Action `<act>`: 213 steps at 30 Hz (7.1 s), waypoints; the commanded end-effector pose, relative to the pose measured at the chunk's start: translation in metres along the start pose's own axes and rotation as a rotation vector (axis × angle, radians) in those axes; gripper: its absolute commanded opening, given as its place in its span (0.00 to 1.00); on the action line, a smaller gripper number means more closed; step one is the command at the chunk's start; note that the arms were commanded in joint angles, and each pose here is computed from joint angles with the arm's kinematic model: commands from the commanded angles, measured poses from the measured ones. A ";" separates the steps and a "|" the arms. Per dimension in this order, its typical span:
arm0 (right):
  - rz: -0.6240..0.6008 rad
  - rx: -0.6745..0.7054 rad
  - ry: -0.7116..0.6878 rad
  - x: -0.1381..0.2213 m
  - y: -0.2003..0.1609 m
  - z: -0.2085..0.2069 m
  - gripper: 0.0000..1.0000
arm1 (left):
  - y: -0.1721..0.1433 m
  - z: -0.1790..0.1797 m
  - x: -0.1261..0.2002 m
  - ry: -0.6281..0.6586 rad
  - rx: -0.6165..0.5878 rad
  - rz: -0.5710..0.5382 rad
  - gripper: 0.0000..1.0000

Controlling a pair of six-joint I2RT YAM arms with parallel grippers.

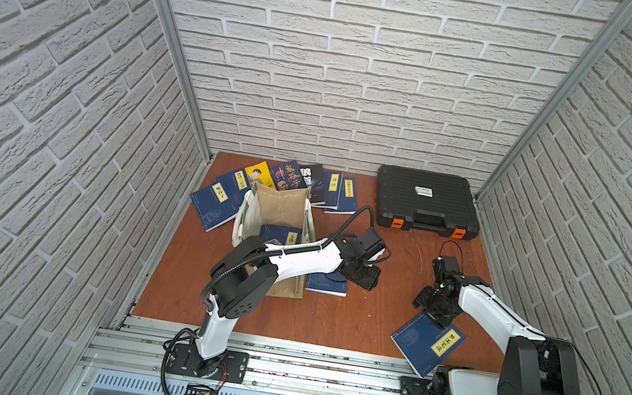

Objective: Put the books into the canvas bag
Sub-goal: Move the book to the center of the board, then pick up the book from the center of the board, then place the book in the canvas bag.

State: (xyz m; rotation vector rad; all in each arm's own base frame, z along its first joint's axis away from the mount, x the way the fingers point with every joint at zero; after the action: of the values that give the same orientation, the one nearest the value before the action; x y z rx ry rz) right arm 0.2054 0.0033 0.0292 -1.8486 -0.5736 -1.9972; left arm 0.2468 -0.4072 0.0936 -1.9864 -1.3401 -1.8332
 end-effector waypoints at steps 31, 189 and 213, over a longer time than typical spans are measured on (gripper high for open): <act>-0.082 0.110 0.062 0.030 0.024 0.056 0.67 | 0.010 0.002 -0.001 -0.034 0.137 -0.100 0.52; 0.134 0.961 0.657 0.198 -0.205 0.295 0.42 | -0.085 0.243 0.195 0.174 0.591 -0.240 0.00; 0.084 0.853 0.619 0.194 -0.152 0.257 0.43 | -0.020 0.160 0.316 0.475 0.272 -0.383 0.38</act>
State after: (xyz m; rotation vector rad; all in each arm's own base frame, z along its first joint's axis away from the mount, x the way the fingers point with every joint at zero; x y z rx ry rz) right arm 0.3305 0.2860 0.2159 -0.7156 -0.9017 -1.6668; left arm 0.3158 -0.1262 0.3088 -1.1489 -1.8348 -1.9053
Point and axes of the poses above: each gripper's point midway between its finger pads, its own x axis back along the fingers, its own z axis along the line the jaws close on, y = z × x, the point moved 1 cm from there along x, back along the fingers, and after that the axes turned 14 degrees about -x, right-handed, at the moved point
